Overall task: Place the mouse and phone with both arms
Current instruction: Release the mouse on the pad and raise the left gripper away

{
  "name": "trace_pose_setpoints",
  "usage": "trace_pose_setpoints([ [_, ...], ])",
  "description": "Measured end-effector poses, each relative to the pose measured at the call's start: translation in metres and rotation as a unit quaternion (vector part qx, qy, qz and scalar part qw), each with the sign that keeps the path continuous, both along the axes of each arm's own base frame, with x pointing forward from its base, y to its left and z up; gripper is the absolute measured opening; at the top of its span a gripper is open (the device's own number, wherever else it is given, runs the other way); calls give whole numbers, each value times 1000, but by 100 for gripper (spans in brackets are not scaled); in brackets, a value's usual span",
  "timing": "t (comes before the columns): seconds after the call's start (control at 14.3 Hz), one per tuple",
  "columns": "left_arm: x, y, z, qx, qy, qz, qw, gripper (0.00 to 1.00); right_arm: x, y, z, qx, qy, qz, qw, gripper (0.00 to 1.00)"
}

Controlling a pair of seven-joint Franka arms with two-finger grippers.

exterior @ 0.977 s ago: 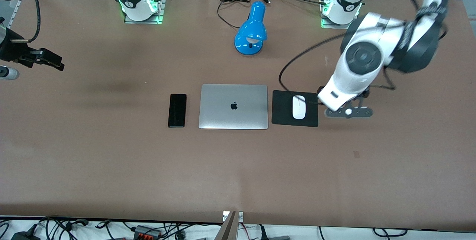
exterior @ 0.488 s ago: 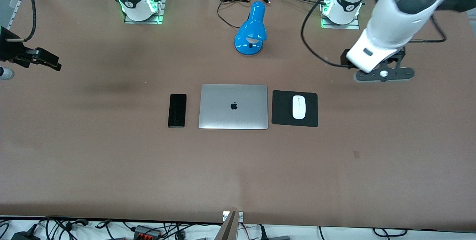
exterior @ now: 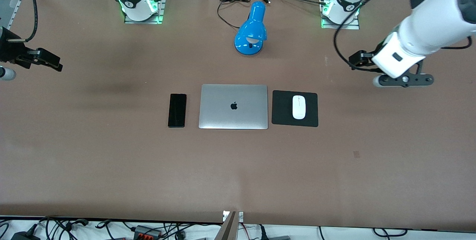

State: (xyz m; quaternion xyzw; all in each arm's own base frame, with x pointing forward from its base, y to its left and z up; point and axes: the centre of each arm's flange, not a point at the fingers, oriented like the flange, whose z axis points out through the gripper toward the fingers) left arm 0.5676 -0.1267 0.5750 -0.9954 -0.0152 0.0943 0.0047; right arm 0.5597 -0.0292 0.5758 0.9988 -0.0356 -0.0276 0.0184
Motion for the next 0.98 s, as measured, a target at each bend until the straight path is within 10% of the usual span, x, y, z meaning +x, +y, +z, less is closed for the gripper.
trace_pose_setpoints([
  [0.98, -3, 107, 35, -12, -51, 40, 998, 100, 5, 11, -3, 1, 3, 12, 1000, 100],
])
